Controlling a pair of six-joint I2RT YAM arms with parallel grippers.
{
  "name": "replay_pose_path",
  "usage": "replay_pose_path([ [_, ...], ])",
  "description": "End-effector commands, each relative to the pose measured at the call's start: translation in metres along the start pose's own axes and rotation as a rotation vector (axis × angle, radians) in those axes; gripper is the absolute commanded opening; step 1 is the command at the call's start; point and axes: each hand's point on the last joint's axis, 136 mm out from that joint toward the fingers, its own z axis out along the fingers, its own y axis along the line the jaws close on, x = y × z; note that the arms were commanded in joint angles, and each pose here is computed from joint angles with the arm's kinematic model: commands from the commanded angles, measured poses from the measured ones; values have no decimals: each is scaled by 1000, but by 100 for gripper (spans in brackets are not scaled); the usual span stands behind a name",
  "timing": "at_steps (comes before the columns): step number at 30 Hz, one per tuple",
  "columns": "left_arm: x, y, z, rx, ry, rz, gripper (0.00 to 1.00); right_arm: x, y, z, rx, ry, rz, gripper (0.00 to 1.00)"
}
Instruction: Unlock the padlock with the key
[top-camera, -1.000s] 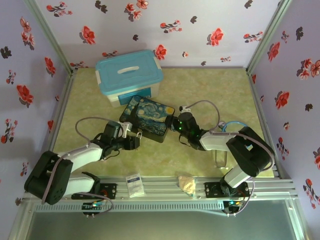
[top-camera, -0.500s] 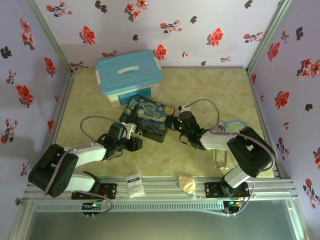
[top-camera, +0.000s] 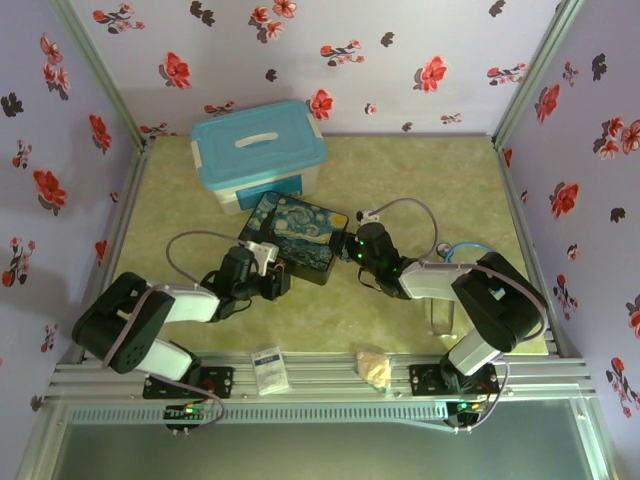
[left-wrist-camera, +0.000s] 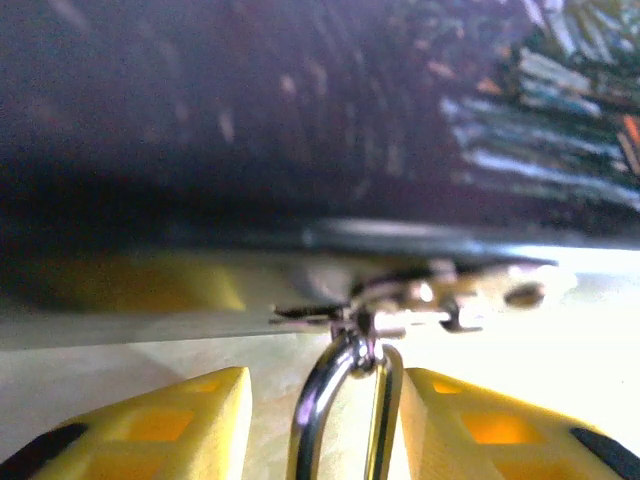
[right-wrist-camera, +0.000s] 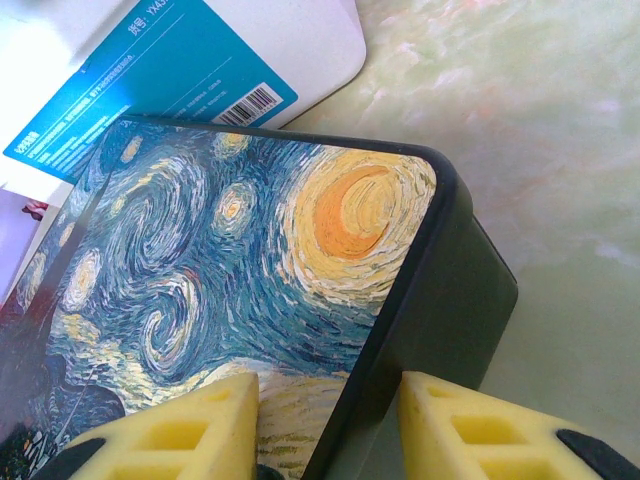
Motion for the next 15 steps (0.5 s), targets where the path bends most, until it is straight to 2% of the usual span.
replay_pose_path([
  [1,57,18,-8,-85,168,-100,40,56,-44,-1,139,201,-14,39],
  [9,55,12,-27,-98,144,-134,38,57,-46,2,151,208,-14,39],
  [15,54,9,-24,-83,133,-129,30,58,-47,1,158,213,-16,39],
])
